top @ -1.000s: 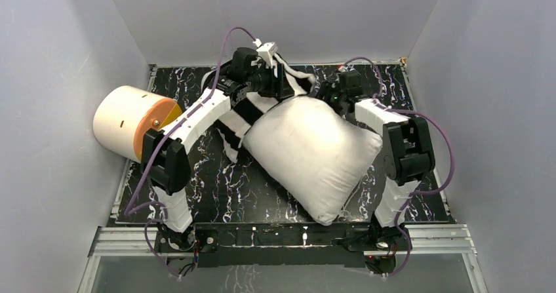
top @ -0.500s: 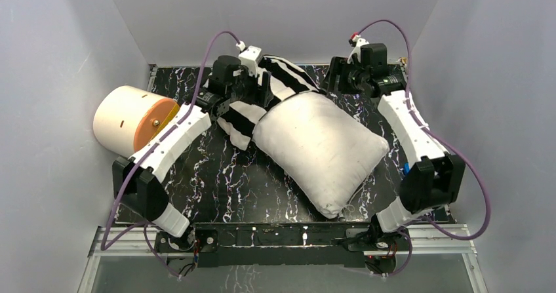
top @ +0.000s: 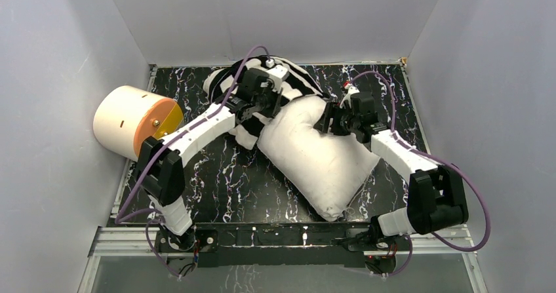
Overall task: Put the pillow into the pillowcase
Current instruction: Stuff the pillow into the pillowcase.
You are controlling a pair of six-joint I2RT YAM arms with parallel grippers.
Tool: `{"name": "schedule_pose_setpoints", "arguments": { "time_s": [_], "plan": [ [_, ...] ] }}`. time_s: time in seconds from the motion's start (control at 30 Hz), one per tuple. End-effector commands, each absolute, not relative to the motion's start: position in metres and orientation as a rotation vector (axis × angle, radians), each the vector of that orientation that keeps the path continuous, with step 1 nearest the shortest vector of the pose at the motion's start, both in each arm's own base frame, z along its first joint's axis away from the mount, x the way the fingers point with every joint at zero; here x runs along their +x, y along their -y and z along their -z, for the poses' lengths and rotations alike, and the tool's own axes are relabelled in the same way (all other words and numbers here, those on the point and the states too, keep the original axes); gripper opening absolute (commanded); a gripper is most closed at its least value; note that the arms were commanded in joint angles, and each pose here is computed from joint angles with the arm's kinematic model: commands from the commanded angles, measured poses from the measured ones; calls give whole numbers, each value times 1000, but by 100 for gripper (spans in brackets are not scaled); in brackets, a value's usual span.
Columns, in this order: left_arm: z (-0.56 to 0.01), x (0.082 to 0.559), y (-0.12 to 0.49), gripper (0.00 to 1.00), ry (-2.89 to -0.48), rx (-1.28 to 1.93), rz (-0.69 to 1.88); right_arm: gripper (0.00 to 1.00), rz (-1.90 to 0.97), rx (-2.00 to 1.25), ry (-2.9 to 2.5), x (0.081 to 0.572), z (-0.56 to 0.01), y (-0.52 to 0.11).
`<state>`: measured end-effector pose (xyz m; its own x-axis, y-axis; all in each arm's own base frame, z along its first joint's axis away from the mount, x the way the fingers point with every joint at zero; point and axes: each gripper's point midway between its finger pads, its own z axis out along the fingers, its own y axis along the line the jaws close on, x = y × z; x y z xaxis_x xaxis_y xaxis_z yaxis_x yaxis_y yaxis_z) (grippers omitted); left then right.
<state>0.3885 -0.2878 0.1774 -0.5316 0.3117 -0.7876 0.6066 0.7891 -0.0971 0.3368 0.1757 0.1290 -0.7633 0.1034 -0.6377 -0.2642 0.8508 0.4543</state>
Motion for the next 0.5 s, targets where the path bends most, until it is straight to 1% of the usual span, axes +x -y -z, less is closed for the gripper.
{"name": "schedule_pose_setpoints", "arguments": {
  "time_s": [0.0, 0.07, 0.17, 0.23, 0.3, 0.33, 0.4, 0.47],
  "plan": [
    [-268, 332, 392, 0, -1907, 812, 787, 70, -867, 64, -2322, 329, -106, -209],
    [-264, 302, 424, 0, -1931, 809, 952, 69, -880, 122, -2284, 336, -108, -215],
    [-213, 283, 430, 0, -2045, 662, 1077, 68, -882, 193, -2260, 344, -106, -219],
    [-183, 276, 423, 0, -2100, 608, 1092, 67, -889, 218, -2260, 345, -103, -220],
    [-170, 278, 416, 0, -2139, 610, 1034, 67, -880, 227, -2253, 345, -101, -220],
    [-170, 283, 411, 2, -2154, 604, 993, 67, -875, 228, -2250, 345, -100, -220],
    [-175, 292, 397, 12, -2175, 583, 920, 67, -852, 211, -2247, 346, -100, -217],
    [-183, 302, 377, 28, -2191, 544, 840, 68, -807, 165, -2245, 349, -106, -214]
  ]
}}
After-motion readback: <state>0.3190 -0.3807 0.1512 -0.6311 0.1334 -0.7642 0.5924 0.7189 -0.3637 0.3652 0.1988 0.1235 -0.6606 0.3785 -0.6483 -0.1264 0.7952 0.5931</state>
